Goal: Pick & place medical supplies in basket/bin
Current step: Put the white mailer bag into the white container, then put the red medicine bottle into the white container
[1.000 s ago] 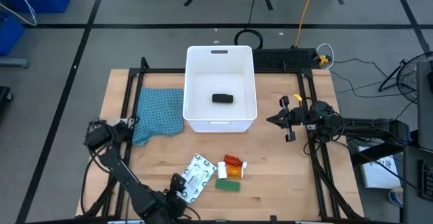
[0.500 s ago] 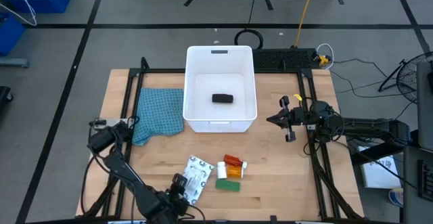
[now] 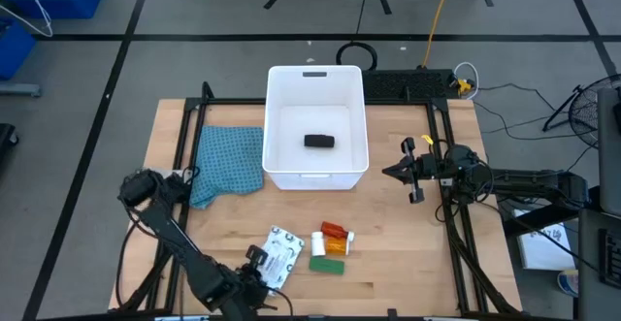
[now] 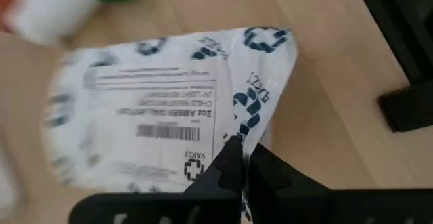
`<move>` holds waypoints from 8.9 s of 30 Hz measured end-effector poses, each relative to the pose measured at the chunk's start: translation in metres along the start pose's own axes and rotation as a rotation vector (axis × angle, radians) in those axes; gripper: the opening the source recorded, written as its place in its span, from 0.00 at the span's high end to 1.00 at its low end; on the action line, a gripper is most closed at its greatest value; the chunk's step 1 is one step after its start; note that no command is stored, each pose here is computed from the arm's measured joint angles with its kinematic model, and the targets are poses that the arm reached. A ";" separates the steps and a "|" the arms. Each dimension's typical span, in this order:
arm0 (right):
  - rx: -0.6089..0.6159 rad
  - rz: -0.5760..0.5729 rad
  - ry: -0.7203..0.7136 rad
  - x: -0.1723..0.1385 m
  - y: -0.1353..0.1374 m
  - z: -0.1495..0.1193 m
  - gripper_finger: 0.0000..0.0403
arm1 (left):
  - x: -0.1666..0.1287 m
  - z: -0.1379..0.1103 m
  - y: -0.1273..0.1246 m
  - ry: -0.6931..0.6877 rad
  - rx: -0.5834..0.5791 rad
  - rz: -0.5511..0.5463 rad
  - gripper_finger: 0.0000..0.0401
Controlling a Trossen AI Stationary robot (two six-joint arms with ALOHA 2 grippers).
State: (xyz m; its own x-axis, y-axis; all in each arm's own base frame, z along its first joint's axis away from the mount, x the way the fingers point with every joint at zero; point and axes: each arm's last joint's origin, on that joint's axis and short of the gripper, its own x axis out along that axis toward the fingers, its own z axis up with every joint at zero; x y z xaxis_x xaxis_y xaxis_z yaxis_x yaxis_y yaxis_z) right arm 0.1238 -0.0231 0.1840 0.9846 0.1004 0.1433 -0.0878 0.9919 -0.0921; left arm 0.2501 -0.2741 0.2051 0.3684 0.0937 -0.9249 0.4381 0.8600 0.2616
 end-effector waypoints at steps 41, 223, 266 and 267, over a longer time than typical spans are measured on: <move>-0.007 0.000 0.004 0.000 0.000 0.000 1.00 | -0.167 -0.200 0.117 -1.304 -0.355 0.306 1.00; 0.176 -0.247 0.508 0.097 0.135 -0.030 1.00 | 0.016 -0.226 0.150 -1.131 -0.554 0.413 0.99; 0.185 -0.308 0.761 0.145 0.187 -0.075 0.50 | 0.016 -0.227 0.150 -1.131 -0.574 0.397 0.99; 0.186 -0.308 0.759 0.145 0.187 -0.075 0.50 | 0.016 -0.227 0.150 -1.131 -0.574 0.396 0.99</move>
State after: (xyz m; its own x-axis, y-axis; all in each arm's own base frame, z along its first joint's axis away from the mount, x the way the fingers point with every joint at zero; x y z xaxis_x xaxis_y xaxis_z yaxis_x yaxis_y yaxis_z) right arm 0.2612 0.1713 0.1131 0.7971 -0.1907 -0.5729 0.2437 0.9697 0.0163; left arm 0.1361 -0.0297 0.1667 0.9871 0.1599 -0.0032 -0.1596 0.9861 0.0468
